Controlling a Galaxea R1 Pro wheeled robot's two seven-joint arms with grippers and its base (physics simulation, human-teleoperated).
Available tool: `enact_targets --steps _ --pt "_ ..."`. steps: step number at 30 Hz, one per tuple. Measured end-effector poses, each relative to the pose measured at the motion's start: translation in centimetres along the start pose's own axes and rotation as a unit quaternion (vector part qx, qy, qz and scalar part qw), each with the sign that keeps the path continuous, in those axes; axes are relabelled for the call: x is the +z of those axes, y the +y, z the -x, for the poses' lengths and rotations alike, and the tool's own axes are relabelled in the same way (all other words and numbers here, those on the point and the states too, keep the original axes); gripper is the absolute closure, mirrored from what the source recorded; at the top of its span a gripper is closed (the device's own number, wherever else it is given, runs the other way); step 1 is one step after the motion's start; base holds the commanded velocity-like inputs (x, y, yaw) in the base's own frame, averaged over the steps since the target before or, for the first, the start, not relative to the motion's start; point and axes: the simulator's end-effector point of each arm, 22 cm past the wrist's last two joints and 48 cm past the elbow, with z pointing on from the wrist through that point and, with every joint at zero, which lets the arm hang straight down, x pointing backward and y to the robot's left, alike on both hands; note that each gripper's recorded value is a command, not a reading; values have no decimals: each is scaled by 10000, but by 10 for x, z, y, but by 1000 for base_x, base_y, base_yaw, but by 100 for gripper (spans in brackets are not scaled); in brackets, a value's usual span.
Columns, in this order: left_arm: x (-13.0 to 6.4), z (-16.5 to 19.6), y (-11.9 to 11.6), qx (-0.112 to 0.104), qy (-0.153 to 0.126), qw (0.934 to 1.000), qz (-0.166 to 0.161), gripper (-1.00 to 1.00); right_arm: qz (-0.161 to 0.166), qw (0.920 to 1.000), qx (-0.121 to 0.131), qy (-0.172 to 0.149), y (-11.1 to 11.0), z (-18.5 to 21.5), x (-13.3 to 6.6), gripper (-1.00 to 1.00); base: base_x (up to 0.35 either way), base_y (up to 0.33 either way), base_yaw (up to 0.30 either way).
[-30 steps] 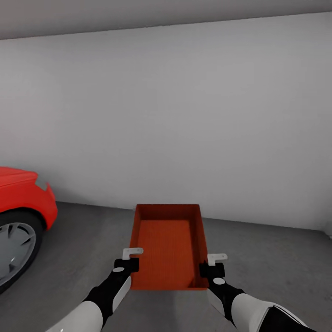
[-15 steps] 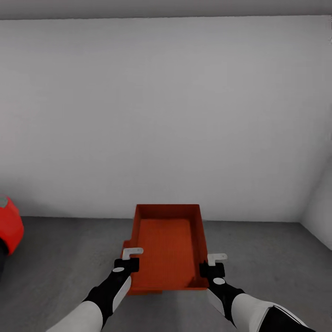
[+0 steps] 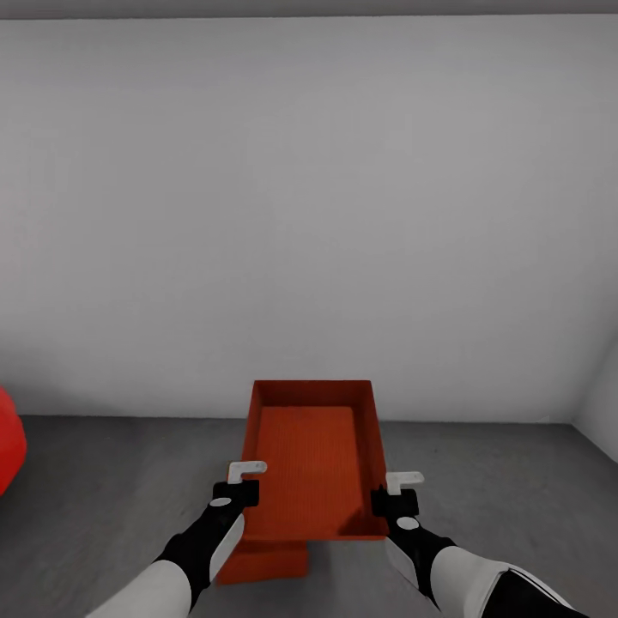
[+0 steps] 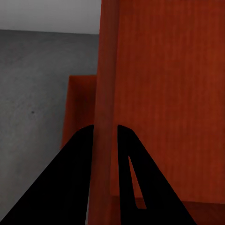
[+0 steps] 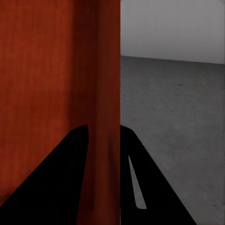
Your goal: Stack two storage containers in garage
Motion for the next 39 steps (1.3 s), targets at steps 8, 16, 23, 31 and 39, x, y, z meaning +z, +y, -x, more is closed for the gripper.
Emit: enact_targets --steps 8,16,23,31,39 --pt "0 0 0 3 0 10000 -1 100 0 10000 2 1 0 0 0 100 320 94 0" --pt "0 0 0 4 -4 10000 -1 100 0 10000 4 -1 0 0 0 100 320 94 0" --pt "0 0 0 4 -4 10000 -1 100 0 10000 4 -1 0 0 0 100 320 121 0" --pt "0 -1 0 -4 14 10000 -1 100 -9 10000 -39 -1 0 0 0 100 199 105 0" --pt "1 -2 0 -11 20 10000 -3 100 -3 10000 -55 0 0 0 1 100 0 0 0"
